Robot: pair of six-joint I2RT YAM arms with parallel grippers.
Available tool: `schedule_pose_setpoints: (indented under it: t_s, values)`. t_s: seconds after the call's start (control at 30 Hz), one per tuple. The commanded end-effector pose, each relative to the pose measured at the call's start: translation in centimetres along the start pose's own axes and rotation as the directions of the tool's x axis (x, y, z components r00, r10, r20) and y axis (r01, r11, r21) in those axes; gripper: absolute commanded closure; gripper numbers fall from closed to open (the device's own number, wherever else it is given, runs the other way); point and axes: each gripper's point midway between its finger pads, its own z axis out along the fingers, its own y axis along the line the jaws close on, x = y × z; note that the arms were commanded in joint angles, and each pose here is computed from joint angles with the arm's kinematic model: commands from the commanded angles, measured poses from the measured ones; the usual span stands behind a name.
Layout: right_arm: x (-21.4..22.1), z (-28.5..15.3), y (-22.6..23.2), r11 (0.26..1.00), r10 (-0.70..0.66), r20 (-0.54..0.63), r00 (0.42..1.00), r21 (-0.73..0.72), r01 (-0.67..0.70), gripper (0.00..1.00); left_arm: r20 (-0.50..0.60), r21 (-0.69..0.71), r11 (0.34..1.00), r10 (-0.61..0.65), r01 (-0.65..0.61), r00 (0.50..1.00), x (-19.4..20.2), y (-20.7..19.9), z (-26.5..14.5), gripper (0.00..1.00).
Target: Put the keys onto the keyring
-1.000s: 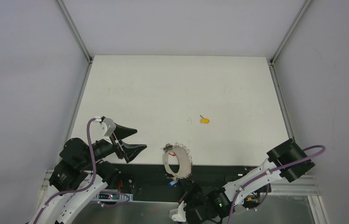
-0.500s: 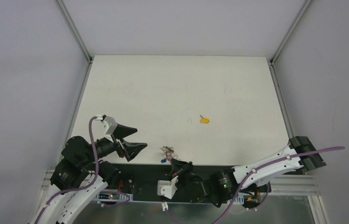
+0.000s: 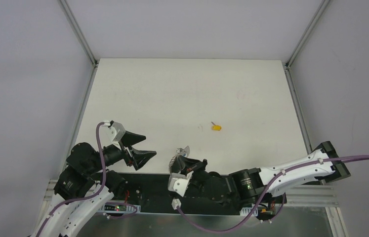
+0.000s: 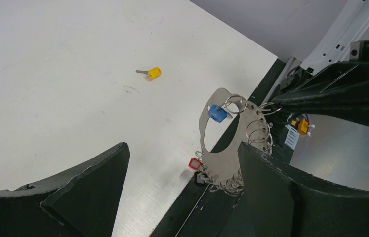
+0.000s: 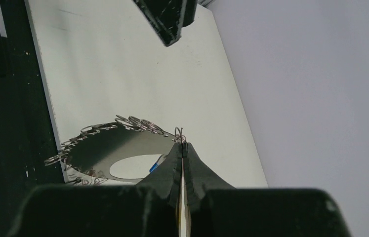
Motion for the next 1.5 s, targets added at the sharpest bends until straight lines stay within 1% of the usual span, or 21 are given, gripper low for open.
schedule_pose_setpoints:
  t_s: [0.0,0.1,0.17,0.33,0.43,0.53,0.63,0.87,1.0,1.1,1.2,1.47]
  values:
    - [-3.1,-1.1,-4.7,0.976,0.192,0.09,0.977,0.083,-0.2,1.0,-0.002,0.017,1.0,0.008,-0.008,1.0,-0.3,-0.3,0.1,0.19]
    - [-3.5,-1.3,-5.8,0.956,0.26,0.12,0.958,0.109,-0.273,1.0,-0.002,0.023,1.0,0.007,-0.006,1.0,-0.3,-0.3,0.2,0.19]
    - [-3.4,-1.3,-6.3,0.946,0.283,0.128,0.95,0.125,-0.299,1.0,-0.004,0.028,1.0,0.003,-0.003,1.0,-0.2,-0.4,0.3,0.19]
    - [-2.9,-1.1,-7.2,0.923,0.33,0.111,0.937,0.171,-0.345,1.0,0.003,0.068,0.998,-0.017,0.017,1.0,-0.6,-1.0,0.8,0.19]
    - [-3.3,-1.2,-7.5,0.912,0.364,0.103,0.926,0.16,-0.377,1.0,0.017,0.099,0.994,-0.039,0.037,0.999,-1.1,-1.6,1.1,0.19]
    - [-4.0,-1.7,-7.7,0.901,0.409,0.102,0.907,0.11,-0.419,1.0,0.046,0.108,0.993,-0.047,0.042,0.998,-1.9,-1.8,1.3,0.18]
    - [-4.9,-2.8,-8.1,0.881,0.468,0.095,0.879,0.032,-0.473,1.0,0.085,0.145,0.989,-0.029,0.016,0.996,-3.0,-2.6,1.0,0.16]
    - [-6.9,-5.7,-8.5,0.778,0.622,0.091,0.777,-0.178,-0.602,1.0,0.206,0.321,0.945,0.002,-0.069,0.979,-5.7,-6.0,0.1,0.15]
    - [-8.1,-6.8,-8.1,0.722,0.672,0.063,0.738,-0.274,-0.635,1.0,0.317,0.387,0.909,0.027,-0.155,0.948,-7.8,-7.8,-0.8,0.14]
    - [-9.1,-7.3,-7.8,0.682,0.703,0.039,0.71,-0.321,-0.657,1.0,0.369,0.43,0.882,0.024,-0.193,0.929,-8.7,-8.8,-1.2,0.13]
    - [-10.0,-7.6,-7.7,0.646,0.731,0.031,0.682,-0.353,-0.676,1.0,0.377,0.491,0.847,0.003,-0.203,0.926,-8.9,-9.7,-1.3,0.11]
    - [-13.1,-8.2,-7.7,0.566,0.78,0.018,0.626,-0.446,-0.693,1.0,0.346,0.625,0.753,-0.03,-0.206,0.938,-8.7,-11.5,-1.3,0.07]
